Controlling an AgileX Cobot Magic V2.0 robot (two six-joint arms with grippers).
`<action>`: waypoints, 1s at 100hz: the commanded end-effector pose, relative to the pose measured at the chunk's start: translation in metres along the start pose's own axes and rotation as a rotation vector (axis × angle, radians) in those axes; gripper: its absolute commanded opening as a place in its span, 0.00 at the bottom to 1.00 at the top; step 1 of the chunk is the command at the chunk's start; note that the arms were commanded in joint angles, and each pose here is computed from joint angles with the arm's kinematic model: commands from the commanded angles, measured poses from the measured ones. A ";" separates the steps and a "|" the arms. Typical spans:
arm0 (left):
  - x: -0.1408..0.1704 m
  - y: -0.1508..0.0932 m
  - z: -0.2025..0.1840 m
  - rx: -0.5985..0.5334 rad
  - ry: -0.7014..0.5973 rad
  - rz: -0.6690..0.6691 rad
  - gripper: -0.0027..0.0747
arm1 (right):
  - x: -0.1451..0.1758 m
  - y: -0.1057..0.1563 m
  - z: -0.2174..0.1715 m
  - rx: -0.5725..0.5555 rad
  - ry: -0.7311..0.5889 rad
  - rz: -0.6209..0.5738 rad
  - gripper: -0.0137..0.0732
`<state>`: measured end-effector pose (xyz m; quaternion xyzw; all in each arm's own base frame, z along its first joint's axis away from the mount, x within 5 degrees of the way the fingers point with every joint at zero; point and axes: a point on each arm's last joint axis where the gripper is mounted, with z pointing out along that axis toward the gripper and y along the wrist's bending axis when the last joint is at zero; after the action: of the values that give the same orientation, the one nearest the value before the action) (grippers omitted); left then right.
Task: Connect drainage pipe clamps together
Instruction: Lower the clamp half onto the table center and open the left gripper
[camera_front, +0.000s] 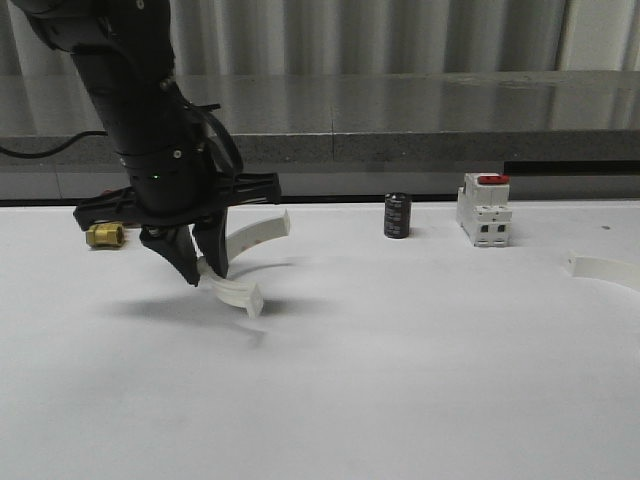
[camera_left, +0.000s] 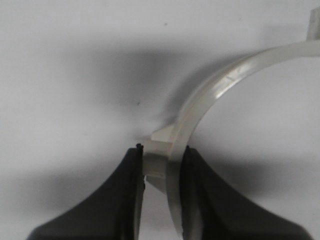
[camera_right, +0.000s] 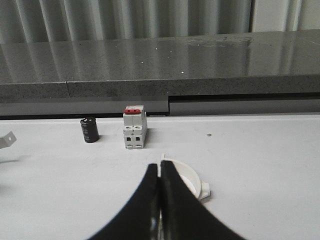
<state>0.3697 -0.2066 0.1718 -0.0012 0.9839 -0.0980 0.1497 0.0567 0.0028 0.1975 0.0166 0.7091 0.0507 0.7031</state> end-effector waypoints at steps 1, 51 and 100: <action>-0.009 -0.014 -0.025 0.049 -0.068 0.000 0.01 | -0.014 0.001 -0.003 -0.003 -0.123 -0.009 0.08; -0.003 -0.010 0.001 0.010 0.003 -0.003 0.19 | -0.014 0.001 -0.003 -0.003 -0.123 -0.009 0.08; -0.015 -0.018 -0.020 0.029 -0.028 0.064 0.90 | -0.014 0.001 -0.003 -0.003 -0.123 -0.009 0.08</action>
<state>0.3756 -0.2172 0.1604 0.0129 0.9885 -0.0872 0.1229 0.0567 0.0028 0.1975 0.0166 0.7091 0.0507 0.7031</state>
